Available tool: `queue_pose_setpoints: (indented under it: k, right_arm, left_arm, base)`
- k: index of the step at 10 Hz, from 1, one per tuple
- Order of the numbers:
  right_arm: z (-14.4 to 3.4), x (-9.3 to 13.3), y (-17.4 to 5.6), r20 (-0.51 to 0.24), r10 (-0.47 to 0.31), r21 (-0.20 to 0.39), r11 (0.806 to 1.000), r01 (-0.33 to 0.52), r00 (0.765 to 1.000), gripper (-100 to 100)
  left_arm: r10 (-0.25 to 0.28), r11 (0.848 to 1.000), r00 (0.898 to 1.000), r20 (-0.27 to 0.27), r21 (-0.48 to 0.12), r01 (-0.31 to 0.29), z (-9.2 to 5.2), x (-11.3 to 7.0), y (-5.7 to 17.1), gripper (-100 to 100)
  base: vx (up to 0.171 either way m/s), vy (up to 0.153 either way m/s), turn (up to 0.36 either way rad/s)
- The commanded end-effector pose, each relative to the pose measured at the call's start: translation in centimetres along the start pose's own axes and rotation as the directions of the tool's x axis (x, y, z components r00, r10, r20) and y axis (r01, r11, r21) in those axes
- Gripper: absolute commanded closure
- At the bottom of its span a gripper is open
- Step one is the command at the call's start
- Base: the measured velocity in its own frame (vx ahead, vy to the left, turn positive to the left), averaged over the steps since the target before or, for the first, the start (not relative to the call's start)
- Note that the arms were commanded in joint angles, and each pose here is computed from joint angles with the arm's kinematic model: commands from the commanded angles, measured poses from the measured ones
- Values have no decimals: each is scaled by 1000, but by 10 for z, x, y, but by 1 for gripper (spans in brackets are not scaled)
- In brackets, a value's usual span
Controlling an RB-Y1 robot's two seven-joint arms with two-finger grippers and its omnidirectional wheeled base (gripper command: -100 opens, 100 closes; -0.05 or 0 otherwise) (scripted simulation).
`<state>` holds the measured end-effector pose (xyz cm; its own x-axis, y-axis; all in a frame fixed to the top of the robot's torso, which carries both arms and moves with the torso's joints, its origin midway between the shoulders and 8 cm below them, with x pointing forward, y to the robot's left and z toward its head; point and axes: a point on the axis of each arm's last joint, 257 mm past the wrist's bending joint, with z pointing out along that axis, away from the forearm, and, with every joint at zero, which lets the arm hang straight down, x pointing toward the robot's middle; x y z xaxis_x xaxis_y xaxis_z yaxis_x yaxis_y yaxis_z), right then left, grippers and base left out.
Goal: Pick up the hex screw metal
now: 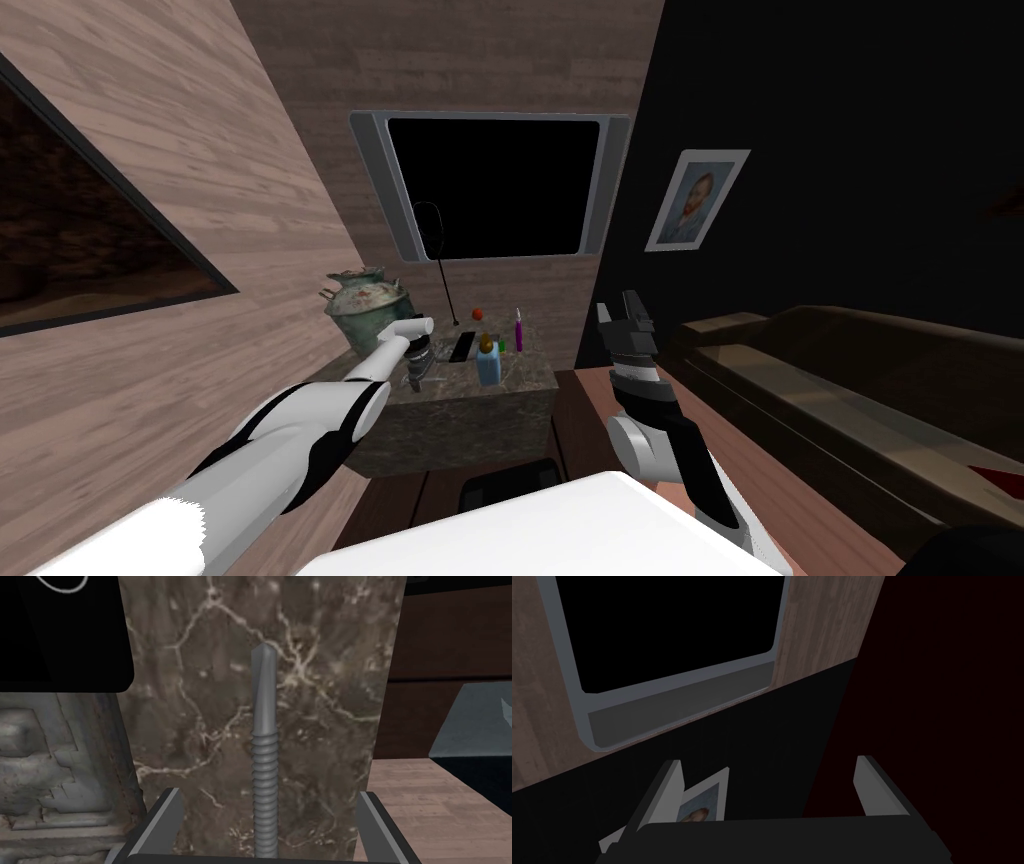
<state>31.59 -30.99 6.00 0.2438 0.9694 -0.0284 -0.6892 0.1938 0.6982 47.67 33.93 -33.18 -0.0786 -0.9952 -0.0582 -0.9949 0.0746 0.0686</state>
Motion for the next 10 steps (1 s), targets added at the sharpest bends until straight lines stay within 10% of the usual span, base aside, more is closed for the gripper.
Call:
queue_pose_setpoints:
  k: [1,2,3,6,7,10]
  right_arm:
    - [0,0,0,0,0,0,1000,0,1000,0]
    - [0,0,0,0,0,0,1000,0,1000,0]
    - [0,0,0,0,0,0,1000,0,1000,0]
    - [0,0,0,0,0,0,1000,0,1000,0]
    - [0,0,0,0,0,0,1000,0,1000,0]
    - [0,0,0,0,0,0,1000,0,1000,0]
  left_arm:
    - [0,1000,1000,0,0,0,0,0,0,-100]
    - [-1,1000,1000,0,-5,1,0,0,1,0]
    - [-2,1000,1000,0,-3,2,12,2,3,-100]
    - [-3,1000,1000,0,-5,3,19,2,5,-100]
    - [-2,1000,1000,0,-2,2,20,2,4,100]
    - [-3,1000,1000,0,-4,3,20,2,5,100]
  base:
    - [23,-5,-3]
    - [0,0,0]
    - [6,6,-9]
    - [4,12,-5]
    - [0,0,0]
    - [0,0,0]
